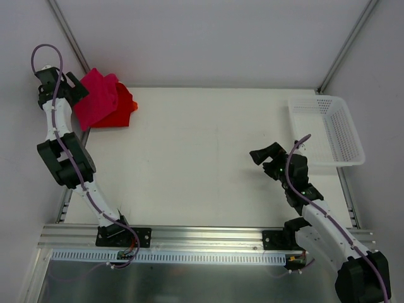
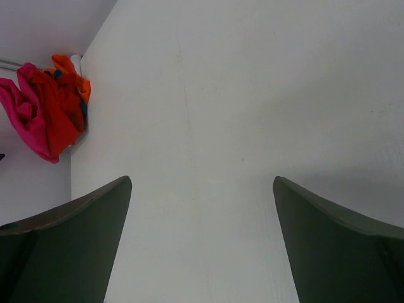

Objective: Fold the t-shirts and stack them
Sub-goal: Neatly place the folded tshirt to the corner

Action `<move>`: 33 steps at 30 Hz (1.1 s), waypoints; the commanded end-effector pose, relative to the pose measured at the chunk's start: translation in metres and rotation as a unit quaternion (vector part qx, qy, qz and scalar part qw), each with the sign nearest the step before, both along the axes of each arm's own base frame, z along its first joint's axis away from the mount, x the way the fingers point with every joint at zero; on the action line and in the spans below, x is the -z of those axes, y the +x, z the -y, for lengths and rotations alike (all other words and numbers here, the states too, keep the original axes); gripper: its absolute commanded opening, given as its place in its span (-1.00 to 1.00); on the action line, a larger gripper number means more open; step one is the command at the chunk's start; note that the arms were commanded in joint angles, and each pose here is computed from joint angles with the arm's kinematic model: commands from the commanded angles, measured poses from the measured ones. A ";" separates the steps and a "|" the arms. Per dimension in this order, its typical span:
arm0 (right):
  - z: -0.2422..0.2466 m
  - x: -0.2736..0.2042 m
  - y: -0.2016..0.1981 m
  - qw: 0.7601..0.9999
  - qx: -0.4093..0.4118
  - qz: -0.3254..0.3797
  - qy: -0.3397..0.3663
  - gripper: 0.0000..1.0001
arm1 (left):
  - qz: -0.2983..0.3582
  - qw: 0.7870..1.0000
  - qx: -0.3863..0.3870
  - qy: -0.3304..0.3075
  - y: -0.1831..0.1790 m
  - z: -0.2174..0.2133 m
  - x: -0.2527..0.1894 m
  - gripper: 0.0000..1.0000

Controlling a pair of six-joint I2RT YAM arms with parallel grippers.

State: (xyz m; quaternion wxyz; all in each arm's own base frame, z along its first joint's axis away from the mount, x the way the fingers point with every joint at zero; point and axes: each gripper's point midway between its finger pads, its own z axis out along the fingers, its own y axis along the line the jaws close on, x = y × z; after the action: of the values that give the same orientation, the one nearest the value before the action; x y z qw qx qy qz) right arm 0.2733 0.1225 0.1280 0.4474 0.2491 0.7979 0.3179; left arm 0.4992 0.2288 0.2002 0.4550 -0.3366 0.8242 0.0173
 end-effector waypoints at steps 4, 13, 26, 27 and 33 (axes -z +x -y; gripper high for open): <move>0.003 -0.015 -0.005 0.999 0.005 0.031 0.015 0.99 | 0.035 0.994 0.061 0.084 0.031 0.057 -0.039 0.98; 0.015 -0.008 -0.008 0.999 0.030 0.038 0.000 0.99 | -0.033 0.974 0.130 0.184 0.093 0.132 -0.004 0.98; 0.020 0.005 -0.003 0.999 0.037 0.021 -0.015 0.99 | -0.009 0.967 0.208 0.149 0.125 0.185 0.011 0.98; 0.019 0.006 -0.002 0.999 0.037 0.020 -0.013 0.99 | 0.009 0.962 0.237 0.136 0.127 0.203 0.002 0.98; 0.011 0.003 -0.001 0.999 0.027 0.019 0.006 0.99 | 0.105 0.920 0.368 0.081 0.124 0.306 -0.064 0.98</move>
State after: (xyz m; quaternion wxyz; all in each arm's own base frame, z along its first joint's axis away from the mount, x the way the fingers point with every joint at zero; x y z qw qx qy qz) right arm 0.2654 0.1069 0.1086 0.4538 0.2670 0.7986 0.2917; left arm 0.6312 -0.0095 0.1754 0.4758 -0.0441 0.8780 -0.0278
